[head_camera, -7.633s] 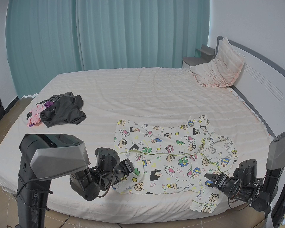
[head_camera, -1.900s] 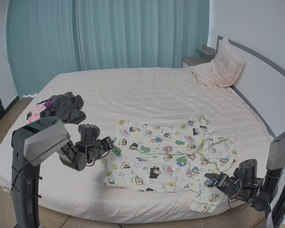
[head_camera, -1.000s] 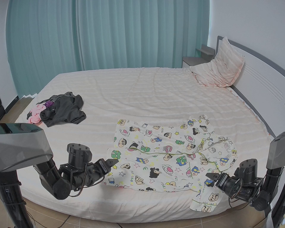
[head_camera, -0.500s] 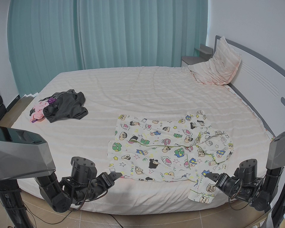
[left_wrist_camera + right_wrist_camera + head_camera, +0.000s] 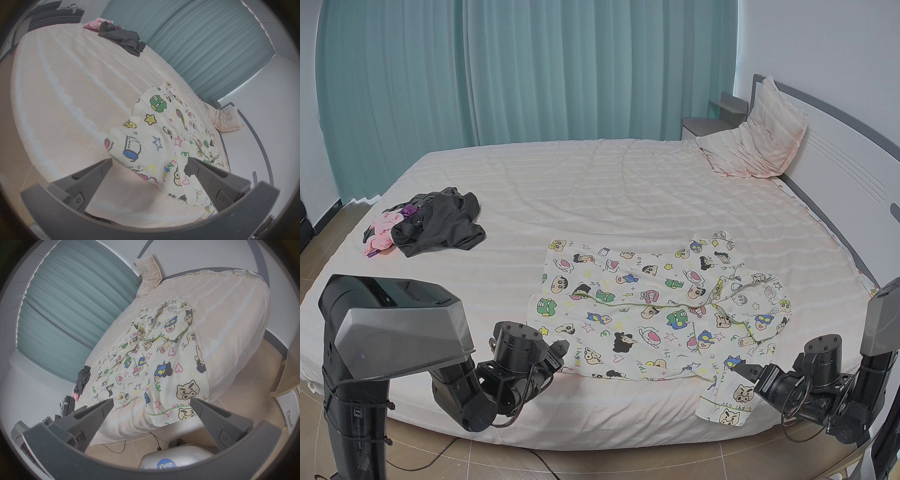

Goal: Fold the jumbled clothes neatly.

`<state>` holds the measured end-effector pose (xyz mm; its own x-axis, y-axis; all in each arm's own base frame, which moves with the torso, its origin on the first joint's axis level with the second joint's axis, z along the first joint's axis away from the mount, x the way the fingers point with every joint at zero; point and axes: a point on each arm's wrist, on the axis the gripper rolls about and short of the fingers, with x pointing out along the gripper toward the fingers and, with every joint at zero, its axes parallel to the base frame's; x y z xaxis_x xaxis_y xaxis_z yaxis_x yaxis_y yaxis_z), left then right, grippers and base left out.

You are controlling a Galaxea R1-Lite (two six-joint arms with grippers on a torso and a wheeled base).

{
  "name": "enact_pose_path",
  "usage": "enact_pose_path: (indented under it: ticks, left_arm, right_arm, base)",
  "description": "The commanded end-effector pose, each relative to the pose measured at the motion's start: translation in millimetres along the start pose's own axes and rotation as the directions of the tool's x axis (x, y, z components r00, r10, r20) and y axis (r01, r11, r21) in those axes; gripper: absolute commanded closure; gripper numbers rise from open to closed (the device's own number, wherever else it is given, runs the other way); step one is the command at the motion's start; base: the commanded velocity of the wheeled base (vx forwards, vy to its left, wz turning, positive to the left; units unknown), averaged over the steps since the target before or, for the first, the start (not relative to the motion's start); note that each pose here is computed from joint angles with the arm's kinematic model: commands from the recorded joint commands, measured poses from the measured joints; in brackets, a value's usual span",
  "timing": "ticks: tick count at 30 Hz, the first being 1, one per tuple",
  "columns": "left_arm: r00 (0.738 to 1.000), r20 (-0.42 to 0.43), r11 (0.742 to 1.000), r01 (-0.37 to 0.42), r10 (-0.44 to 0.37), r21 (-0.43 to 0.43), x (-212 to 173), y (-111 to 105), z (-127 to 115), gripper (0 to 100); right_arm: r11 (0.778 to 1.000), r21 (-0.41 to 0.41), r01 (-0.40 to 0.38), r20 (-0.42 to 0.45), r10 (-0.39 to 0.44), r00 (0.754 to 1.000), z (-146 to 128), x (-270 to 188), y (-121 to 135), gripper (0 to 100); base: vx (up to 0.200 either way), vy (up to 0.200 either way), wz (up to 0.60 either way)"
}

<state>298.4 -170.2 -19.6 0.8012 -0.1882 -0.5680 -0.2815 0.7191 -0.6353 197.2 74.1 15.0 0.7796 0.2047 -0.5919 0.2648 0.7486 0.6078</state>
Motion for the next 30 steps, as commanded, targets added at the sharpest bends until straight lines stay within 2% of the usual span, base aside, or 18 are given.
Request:
enact_pose_path:
  ticks: [1, 4, 5, 13, 16, 22, 28, 30]
  left_arm:
    - [1.000, -0.004, 1.000, -0.009, 0.009, 0.005, 13.2, 1.5, -6.2, 0]
    - [1.000, 0.006, 1.000, -0.012, 0.012, 0.002, 16.6, 1.9, -4.8, 0]
    - [1.000, 0.007, 1.000, -0.013, 0.013, 0.001, 17.2, 2.2, -4.5, 100]
    - [0.997, 0.058, 0.998, -0.053, 0.054, -0.024, 19.2, 10.1, 6.2, 100]
    - [0.992, 0.081, 0.994, -0.089, 0.094, -0.059, 16.6, 20.4, 13.2, 100]
    - [0.990, 0.117, 0.994, -0.068, 0.079, -0.089, -10.0, 14.8, 26.8, 100]
    - [0.987, 0.120, 0.992, -0.096, 0.105, -0.078, -14.5, 19.9, 22.8, 100]
    - [0.987, 0.134, 0.993, -0.076, 0.088, -0.088, -13.7, 18.5, 25.3, 100]
  right_arm:
    - [1.000, -0.001, 0.015, -0.012, -0.015, 1.000, -2.2, -2.6, -3.1, 0]
    - [1.000, -0.001, 0.015, -0.012, -0.015, 1.000, -2.2, -2.6, -3.1, 0]
    - [1.000, -0.001, 0.015, -0.012, -0.015, 1.000, -2.2, -2.6, -3.1, 0]
    - [0.999, 0.010, 0.045, -0.003, -0.045, 0.999, 1.4, 0.3, -9.5, 0]
    - [0.998, 0.003, 0.070, 0.038, -0.070, 0.997, 10.7, 6.1, -18.5, 0]
    - [0.995, 0.012, 0.100, 0.099, -0.100, 0.990, 20.8, 24.1, -34.6, 0]
    - [0.989, 0.015, 0.147, 0.107, -0.148, 0.983, 26.5, 45.4, -48.6, 0]
    - [0.989, -0.009, 0.147, 0.124, -0.145, 0.982, 31.6, 52.2, -50.7, 0]
  base:
    - [0.000, 0.000, 0.00]
    - [0.000, 0.000, 0.00]
    - [0.000, 0.000, 0.00]
    - [0.000, 0.000, 0.00]
    - [0.000, 0.000, 0.00]
    - [0.000, 0.000, 0.00]
    - [0.000, 0.000, 0.00]
    - [0.000, 0.000, 0.00]
